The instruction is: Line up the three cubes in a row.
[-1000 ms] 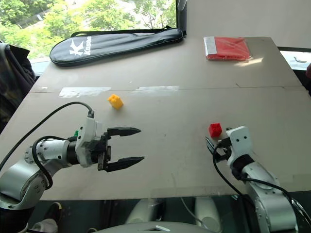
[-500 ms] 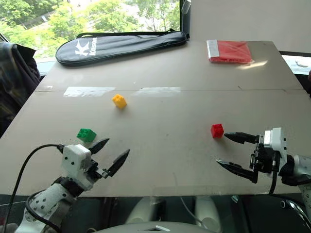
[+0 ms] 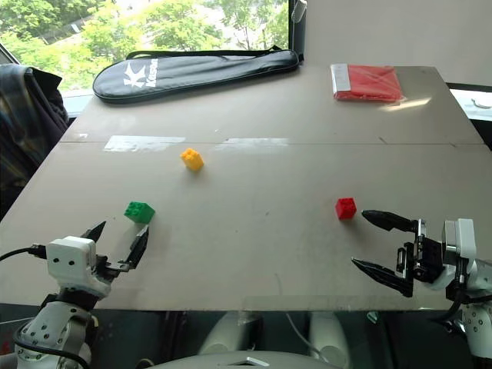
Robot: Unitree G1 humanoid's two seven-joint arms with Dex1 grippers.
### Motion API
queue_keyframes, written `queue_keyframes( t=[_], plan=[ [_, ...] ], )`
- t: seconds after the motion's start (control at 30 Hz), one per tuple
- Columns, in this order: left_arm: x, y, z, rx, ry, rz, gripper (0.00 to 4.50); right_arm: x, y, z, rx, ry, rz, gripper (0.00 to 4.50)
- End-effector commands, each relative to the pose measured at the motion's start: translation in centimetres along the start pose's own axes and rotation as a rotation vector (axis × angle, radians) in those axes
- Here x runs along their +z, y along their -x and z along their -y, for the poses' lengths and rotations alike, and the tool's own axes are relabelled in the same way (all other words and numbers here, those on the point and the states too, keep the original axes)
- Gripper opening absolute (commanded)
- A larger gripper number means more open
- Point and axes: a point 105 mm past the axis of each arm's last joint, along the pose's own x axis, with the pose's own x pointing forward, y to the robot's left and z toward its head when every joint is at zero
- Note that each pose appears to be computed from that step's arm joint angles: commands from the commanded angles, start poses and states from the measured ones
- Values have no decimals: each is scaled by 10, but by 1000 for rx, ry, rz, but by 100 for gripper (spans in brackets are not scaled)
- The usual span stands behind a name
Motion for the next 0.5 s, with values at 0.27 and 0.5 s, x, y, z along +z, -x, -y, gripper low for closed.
queue_keyframes(
  t=[0.27,0.5],
  plan=[
    [-6,-19,-21,16,0,-14,450,7,-12,-3,-13,51,26,449],
    [-26,-38,-18,-10,21,-131,450,6,-11,-4,-17,58,28,449]
  ],
)
